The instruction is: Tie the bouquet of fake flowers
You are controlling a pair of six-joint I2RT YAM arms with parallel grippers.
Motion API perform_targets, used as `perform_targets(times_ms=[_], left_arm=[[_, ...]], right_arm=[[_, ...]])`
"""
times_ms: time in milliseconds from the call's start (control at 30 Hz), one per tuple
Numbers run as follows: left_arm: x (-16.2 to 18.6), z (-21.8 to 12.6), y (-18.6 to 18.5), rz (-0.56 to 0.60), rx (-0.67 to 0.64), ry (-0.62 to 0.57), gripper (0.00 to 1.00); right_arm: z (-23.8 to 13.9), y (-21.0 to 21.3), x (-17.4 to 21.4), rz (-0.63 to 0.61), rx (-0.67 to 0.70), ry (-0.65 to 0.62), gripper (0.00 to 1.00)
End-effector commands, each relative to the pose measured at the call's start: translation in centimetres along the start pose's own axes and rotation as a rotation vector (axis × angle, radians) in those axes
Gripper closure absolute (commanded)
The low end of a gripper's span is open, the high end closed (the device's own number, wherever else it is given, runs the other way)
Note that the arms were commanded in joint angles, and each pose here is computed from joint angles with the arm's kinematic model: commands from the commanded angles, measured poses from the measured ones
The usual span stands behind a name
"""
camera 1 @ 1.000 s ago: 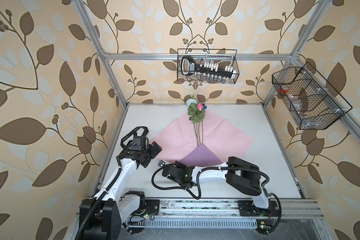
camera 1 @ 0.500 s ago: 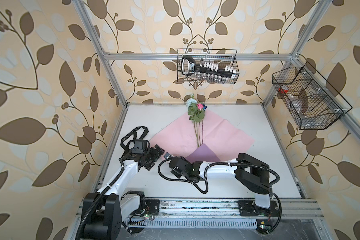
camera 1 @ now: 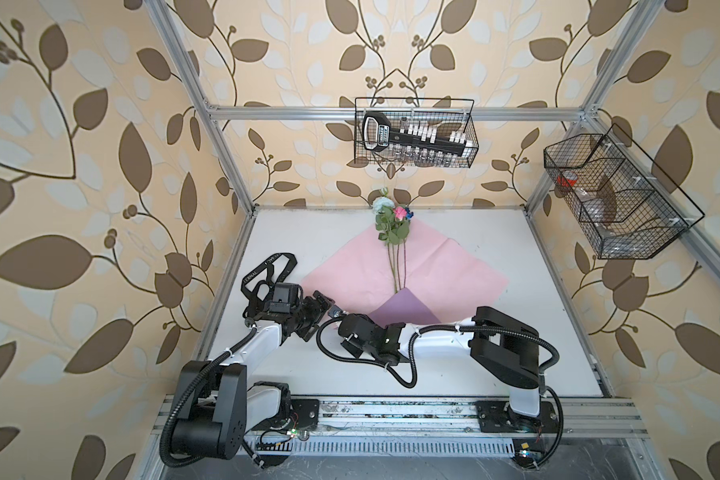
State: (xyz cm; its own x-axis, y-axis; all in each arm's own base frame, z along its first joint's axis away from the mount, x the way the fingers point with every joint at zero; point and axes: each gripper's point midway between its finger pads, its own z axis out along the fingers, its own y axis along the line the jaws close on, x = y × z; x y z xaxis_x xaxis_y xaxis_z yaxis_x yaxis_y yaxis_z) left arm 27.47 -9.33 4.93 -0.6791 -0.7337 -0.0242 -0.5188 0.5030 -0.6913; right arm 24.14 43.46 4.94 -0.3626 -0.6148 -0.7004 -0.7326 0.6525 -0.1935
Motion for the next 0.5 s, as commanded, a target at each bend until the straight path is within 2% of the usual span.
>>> perform_targets(times_ms=[0,133,300,467], left_arm=[[0.3,0.8,-1.3,0.030,0.064,-0.020,0.09],[-0.4,0.8,-1.6,0.053,0.095,-0.092,0.16],[-2.5,-1.0,-1.9,0.113,0.104,-0.252,0.24],[-3.3,-2.5,-4.1,0.190,0.211,-0.339,0.27]], right_arm=[[-1.0,-0.6,-0.6,0.031,-0.005,-0.023,1.00],[-1.2,-0.8,-0.7,0.043,-0.007,-0.027,1.00],[-1.4,-0.9,-0.5,0.050,-0.013,-0.025,1.00],[-1.4,-0.9,-0.6,0.053,-0.016,-0.027,1.00]])
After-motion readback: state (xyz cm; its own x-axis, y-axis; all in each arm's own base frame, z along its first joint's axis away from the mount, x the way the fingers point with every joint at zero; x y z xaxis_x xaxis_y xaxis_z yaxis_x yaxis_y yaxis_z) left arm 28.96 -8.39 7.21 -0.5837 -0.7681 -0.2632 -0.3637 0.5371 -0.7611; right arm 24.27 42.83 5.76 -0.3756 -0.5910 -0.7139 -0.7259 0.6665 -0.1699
